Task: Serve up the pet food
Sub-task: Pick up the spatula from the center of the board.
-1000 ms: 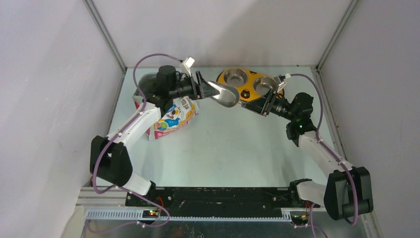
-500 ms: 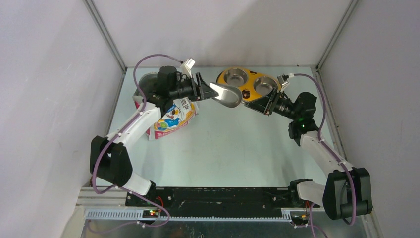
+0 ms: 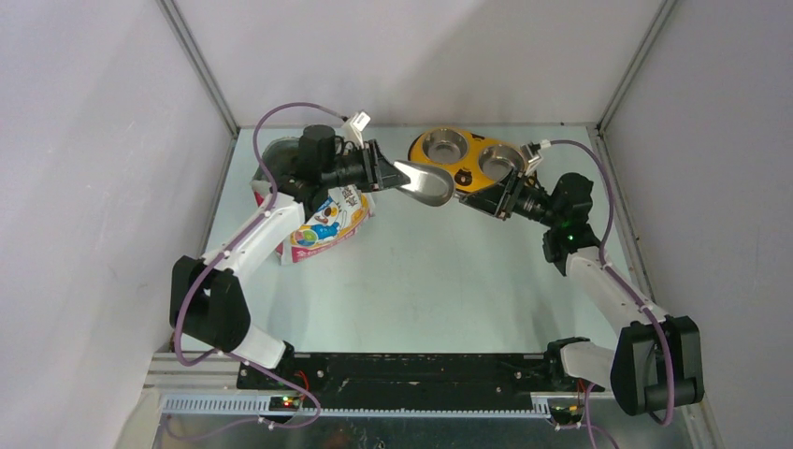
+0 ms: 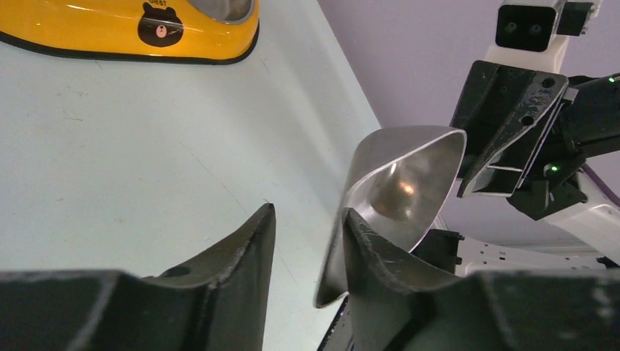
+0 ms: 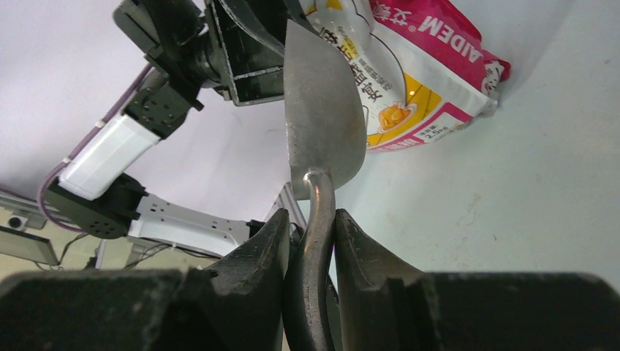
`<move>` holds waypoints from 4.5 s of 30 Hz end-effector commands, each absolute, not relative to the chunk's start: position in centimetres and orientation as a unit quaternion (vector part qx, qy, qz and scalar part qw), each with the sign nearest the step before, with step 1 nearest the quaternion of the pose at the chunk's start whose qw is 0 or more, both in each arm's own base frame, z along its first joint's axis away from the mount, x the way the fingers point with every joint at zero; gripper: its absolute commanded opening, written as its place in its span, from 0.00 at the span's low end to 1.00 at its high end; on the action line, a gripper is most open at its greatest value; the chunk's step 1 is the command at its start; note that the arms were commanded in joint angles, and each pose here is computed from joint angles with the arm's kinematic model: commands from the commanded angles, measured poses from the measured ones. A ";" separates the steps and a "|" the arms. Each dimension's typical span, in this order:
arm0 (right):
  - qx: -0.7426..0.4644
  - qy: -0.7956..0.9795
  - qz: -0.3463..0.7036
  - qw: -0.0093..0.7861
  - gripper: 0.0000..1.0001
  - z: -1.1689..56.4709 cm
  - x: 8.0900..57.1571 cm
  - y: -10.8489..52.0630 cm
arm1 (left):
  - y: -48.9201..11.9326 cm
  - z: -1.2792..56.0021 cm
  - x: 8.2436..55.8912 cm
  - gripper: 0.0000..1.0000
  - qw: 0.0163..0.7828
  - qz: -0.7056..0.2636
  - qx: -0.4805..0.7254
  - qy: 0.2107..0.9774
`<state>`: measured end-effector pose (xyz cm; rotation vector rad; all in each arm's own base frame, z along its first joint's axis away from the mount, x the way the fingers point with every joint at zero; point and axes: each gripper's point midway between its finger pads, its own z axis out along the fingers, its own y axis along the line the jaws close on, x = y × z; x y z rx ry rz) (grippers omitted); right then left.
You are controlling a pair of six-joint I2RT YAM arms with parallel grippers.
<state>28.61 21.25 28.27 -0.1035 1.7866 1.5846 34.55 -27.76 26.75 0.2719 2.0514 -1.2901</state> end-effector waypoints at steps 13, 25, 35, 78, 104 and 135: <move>-0.100 0.684 0.604 0.396 0.25 30.6 28.3 23.4 | -27.7 28.1 35.2 0.00 0.364 -0.498 0.094 0.781; -0.084 0.681 0.613 0.391 0.30 30.4 28.6 24.8 | -28.1 27.0 34.7 0.00 0.363 -0.495 0.069 0.786; -0.023 0.655 0.643 0.396 0.55 32.2 30.7 23.9 | -27.1 25.5 35.5 0.00 0.374 -0.456 0.031 0.807; 0.056 0.643 0.636 0.423 0.80 29.0 36.0 25.1 | -20.2 31.1 40.2 0.00 0.434 -0.478 -0.092 0.758; -0.223 0.678 0.668 0.212 0.58 28.7 29.3 25.1 | -25.5 29.0 38.1 0.00 0.342 -0.480 0.083 0.803; -0.246 0.752 0.592 0.154 0.60 26.4 27.3 24.9 | -23.9 31.8 38.0 0.00 0.369 -0.485 0.101 0.786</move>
